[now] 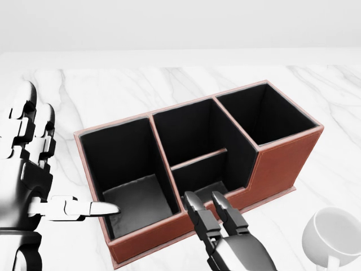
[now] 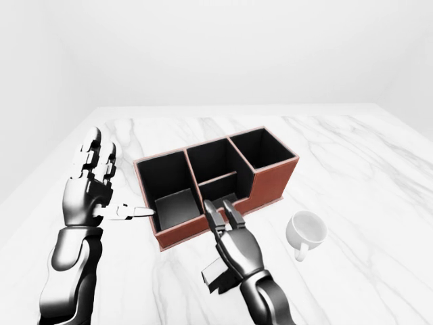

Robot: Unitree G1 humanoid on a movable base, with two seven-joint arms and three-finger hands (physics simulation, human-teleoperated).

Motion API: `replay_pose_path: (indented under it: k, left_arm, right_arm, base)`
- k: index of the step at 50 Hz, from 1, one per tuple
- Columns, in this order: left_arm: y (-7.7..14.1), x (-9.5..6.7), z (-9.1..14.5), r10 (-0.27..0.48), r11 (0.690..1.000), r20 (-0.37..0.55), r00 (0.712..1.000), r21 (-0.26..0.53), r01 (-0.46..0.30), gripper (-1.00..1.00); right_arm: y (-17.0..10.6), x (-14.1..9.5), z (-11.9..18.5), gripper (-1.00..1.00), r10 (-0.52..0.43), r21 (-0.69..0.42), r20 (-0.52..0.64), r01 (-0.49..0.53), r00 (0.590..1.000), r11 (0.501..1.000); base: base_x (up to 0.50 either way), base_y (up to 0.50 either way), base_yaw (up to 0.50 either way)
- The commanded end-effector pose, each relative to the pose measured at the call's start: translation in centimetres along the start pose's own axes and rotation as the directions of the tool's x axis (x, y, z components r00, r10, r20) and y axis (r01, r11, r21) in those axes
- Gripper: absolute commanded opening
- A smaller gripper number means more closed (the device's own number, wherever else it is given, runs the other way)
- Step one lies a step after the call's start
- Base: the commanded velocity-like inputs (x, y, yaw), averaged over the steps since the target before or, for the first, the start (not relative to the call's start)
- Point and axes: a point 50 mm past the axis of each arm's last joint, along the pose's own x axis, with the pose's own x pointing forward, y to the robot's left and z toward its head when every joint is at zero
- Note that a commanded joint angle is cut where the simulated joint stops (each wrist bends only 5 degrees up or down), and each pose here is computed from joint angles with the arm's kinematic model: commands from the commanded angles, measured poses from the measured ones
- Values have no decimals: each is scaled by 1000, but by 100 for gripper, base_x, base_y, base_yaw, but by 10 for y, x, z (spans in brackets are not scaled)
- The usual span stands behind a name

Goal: Pick up the book and place it in the front compartment of the caddy.

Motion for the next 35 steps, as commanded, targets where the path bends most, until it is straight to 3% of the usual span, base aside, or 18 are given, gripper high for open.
replay_pose_path:
  k: [1, 35]
  left_arm:
    - [0, 0, 1, -1, 1000, 4, 1000, 1, 1, 100]
    - [0, 0, 0, 0, 1000, 0, 1000, -1, 0, 100]
  right_arm:
    - [6, -1, 0, 100, 15, -7, -4, -15, 1000, 1000]
    - [21, 1, -6, 100, 43, -13, -22, -43, 999, 999]
  base:
    - [0, 0, 0]
    - [0, 0, 0]
